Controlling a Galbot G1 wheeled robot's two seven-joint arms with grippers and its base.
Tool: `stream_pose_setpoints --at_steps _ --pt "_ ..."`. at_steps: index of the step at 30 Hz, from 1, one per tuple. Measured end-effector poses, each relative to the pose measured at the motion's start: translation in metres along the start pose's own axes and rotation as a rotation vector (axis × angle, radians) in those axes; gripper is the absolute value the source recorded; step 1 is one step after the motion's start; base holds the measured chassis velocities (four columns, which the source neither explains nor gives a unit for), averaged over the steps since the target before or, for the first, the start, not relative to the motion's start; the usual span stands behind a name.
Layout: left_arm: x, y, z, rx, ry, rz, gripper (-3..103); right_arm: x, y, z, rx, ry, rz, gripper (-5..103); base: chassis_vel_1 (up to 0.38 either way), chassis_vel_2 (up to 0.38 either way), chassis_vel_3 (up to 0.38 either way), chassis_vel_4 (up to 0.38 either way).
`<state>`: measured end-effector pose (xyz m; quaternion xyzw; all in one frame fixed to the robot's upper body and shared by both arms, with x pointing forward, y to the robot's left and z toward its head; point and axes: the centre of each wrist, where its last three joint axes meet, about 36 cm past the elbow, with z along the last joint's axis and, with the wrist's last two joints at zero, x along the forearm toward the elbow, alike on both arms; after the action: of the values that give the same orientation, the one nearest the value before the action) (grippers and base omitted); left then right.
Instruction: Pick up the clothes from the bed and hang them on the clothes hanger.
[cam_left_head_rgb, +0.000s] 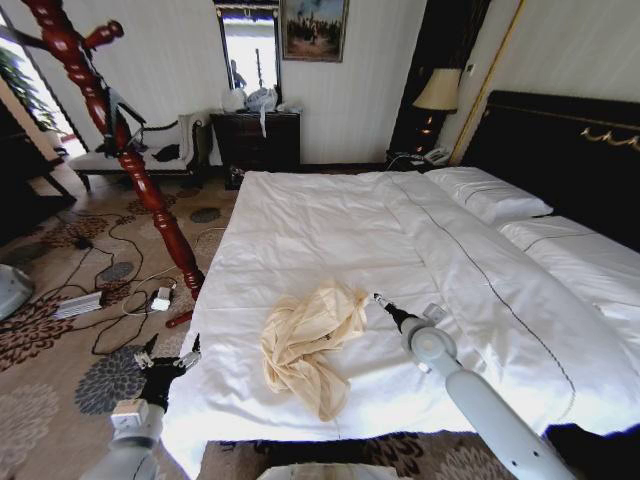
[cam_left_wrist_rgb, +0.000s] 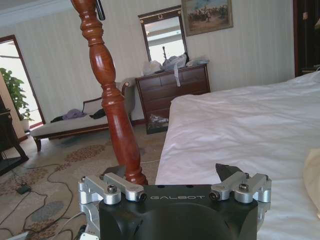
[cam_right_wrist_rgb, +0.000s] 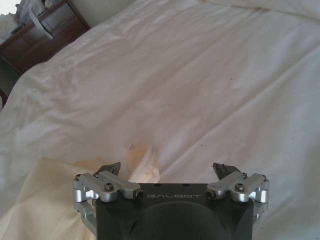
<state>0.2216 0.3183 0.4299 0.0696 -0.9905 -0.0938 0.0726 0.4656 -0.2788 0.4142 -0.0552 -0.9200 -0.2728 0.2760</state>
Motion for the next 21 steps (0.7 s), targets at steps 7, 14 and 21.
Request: stream_pose_setpoints --at_steps 7,14,21 --pt "0.001 0.002 -0.001 -0.01 0.0 -0.011 100 -0.019 0.015 0.003 0.029 0.031 0.003 100 0.0 0.0 0.0 0.0" --pt "0.002 -0.001 0.002 -0.002 0.008 -0.023 100 -0.026 0.018 0.006 0.053 0.033 0.008 89 0.0 0.0 0.0 0.0" --pt "0.001 -0.001 0.003 0.001 0.009 -0.031 100 -0.028 0.018 0.006 0.084 0.028 0.028 62 0.0 0.0 0.0 0.0"
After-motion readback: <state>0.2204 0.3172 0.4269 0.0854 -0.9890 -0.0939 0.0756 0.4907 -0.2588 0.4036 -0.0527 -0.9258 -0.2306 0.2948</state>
